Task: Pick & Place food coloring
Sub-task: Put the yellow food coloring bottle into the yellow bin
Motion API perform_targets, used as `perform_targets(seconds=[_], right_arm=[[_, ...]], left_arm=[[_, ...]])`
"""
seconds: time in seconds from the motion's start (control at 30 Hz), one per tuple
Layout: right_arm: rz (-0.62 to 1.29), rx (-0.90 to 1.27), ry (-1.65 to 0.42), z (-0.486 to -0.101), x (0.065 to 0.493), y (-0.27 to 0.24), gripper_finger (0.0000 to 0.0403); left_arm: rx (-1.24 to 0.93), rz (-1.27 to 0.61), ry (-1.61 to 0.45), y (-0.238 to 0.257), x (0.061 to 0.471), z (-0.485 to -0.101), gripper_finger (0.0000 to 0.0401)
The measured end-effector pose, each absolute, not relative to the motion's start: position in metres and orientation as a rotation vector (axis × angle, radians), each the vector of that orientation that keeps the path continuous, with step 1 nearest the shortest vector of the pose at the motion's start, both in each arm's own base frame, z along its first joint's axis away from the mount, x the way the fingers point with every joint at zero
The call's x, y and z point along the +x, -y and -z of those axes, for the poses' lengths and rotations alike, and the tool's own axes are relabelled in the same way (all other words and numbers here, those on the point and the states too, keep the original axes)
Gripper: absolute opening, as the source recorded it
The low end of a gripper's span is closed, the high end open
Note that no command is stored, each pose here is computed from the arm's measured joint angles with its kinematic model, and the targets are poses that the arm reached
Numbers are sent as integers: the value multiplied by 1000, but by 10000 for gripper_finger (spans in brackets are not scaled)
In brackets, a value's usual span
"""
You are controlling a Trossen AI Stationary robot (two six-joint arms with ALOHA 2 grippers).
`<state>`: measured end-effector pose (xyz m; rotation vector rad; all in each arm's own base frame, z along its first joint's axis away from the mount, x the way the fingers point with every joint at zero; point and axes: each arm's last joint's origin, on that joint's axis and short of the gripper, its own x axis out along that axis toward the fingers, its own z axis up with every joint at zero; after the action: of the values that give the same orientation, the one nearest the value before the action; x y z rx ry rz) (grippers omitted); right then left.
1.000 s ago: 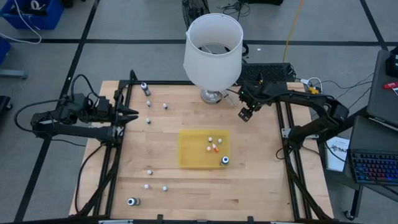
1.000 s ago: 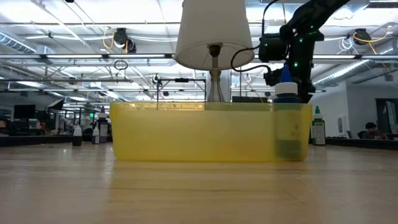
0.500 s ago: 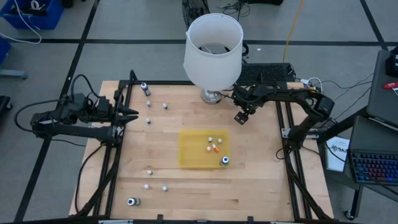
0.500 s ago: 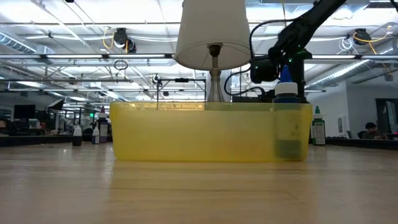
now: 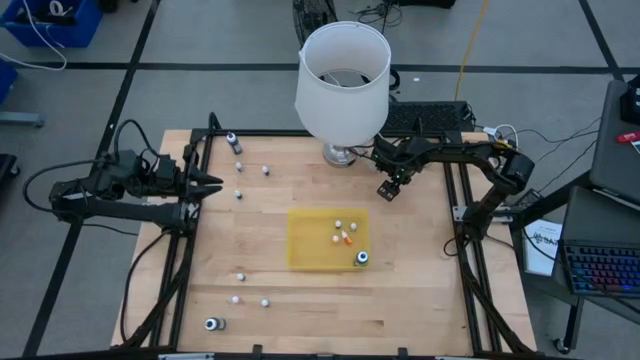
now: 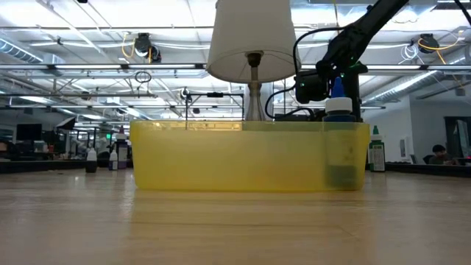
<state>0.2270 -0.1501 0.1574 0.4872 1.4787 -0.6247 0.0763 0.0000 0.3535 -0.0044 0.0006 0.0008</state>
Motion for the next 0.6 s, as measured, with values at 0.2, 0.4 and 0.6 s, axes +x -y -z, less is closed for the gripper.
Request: perform_targets(seconds=[0.2, 0.4, 0.6], right_arm=[[626, 487, -1479, -157, 227, 150, 220], [626, 488, -1479, -157, 227, 150, 180], [630, 484, -1479, -157, 227, 150, 135]], left_arm=[[-4, -1, -1, 0, 76, -353, 67], [-4, -1, 0, 0, 76, -354, 67], [-4, -1, 0, 0, 76, -353, 67]])
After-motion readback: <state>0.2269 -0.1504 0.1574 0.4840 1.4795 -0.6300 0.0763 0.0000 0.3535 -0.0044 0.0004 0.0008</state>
